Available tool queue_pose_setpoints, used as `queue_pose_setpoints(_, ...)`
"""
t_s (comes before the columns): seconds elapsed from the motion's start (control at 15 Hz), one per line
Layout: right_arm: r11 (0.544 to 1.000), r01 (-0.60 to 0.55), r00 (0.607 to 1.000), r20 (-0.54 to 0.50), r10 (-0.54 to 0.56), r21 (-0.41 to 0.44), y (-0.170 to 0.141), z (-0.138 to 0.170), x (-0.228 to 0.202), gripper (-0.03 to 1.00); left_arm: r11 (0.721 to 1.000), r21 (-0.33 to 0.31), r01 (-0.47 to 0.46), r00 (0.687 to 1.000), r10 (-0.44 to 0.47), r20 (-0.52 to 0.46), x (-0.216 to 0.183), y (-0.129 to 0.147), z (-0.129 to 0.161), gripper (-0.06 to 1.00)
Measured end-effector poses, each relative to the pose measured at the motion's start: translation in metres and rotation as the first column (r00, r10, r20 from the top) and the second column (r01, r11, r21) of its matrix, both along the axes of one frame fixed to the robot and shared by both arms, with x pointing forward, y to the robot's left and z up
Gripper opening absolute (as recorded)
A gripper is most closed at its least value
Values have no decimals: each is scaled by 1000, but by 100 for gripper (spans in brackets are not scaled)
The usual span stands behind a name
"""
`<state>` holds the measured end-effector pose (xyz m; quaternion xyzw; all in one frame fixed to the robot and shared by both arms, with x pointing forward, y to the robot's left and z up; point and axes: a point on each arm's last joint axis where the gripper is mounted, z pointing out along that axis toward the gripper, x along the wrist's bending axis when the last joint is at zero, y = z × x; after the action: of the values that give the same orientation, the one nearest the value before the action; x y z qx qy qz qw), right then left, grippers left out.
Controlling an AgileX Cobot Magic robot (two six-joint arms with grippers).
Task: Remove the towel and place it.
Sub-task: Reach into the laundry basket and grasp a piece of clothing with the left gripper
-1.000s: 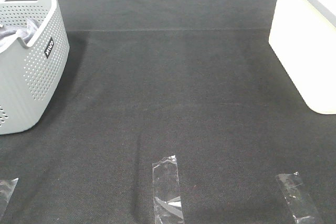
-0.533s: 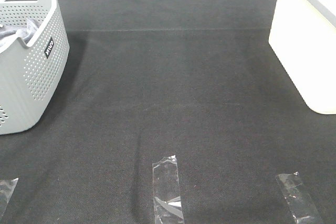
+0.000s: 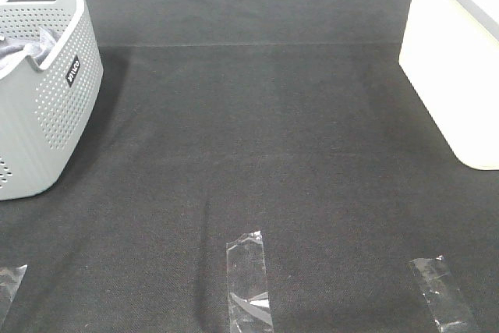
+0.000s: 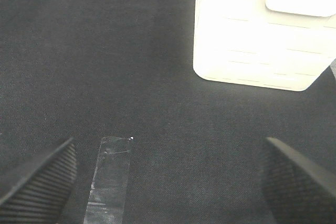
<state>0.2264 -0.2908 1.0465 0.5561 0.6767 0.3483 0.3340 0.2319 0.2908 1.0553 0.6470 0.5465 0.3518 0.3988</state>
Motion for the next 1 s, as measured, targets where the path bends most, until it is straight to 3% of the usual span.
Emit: queue_pose_setpoints(1.0,1000,0,1000,0,0,0,0,0,0,87,1000,0,0,1000,0,3,0,0,0,99)
